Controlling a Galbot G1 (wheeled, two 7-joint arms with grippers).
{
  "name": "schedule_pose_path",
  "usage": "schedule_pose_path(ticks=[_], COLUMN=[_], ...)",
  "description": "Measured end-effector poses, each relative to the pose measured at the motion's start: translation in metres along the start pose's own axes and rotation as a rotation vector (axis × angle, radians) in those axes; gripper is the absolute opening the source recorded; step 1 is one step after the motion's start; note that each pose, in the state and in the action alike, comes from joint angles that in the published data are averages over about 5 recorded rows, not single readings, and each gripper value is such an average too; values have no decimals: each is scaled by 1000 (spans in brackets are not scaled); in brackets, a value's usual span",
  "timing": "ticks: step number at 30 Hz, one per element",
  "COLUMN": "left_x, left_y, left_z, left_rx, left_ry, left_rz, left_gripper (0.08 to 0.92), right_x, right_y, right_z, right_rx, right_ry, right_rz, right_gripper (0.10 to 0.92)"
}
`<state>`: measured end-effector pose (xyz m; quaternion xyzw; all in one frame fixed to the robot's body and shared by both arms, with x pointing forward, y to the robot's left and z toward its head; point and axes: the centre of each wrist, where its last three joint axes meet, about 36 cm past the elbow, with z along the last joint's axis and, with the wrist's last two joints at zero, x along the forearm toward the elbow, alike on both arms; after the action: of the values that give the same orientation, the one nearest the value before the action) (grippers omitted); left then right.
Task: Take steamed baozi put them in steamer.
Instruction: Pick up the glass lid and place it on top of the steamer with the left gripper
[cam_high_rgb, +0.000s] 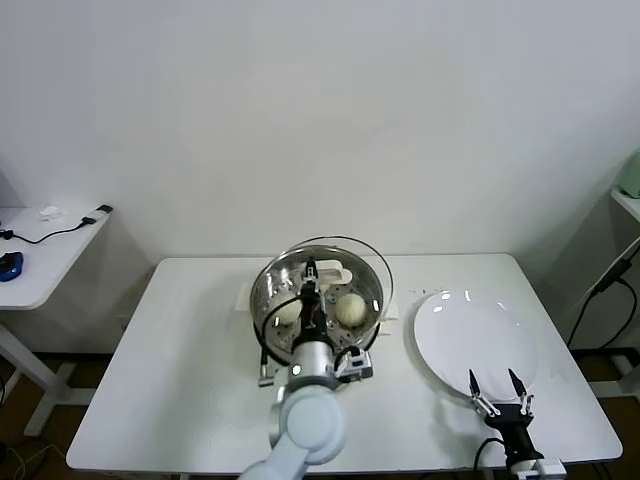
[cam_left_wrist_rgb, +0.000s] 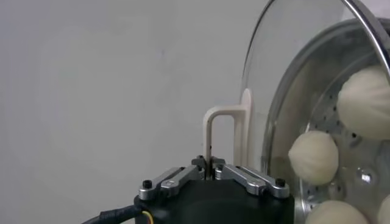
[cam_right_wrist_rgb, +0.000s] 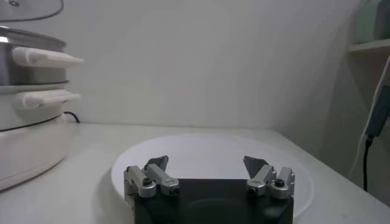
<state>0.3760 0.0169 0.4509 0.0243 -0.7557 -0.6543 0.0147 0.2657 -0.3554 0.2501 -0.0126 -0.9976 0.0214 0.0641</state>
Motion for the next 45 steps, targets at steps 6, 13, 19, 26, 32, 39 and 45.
schedule_pose_path(ticks=[6, 13, 19, 26, 32, 39, 45], left_x=[-5, -13, -15, -15, -19, -18, -14], left_y=[-12, -24, -31, -38, -42, -43, -43], left_z=[-4, 1, 8, 10, 12, 15, 18], left_rx=[-31, -71, -93, -109, -117, -123, -118], left_ry=[8, 23, 37, 39, 46, 49, 42], left_rz=[6, 7, 13, 18, 11, 12, 26], left_gripper=[140, 140, 140, 140, 140, 146, 275], right_x=[-2, -1, -2, -4, -4, -4, -3], right_y=[-1, -2, 0, 0, 1, 1, 3], right_z=[-2, -2, -2, -3, -4, -6, -7], right_rx=[0, 1, -2, -4, -2, 0, -3], right_ry=[-12, -15, -19, -25, -33, -38, -42], right_rz=[3, -1, -2, -2, -3, -13, -20], right_gripper=[823, 823, 823, 823, 823, 823, 823])
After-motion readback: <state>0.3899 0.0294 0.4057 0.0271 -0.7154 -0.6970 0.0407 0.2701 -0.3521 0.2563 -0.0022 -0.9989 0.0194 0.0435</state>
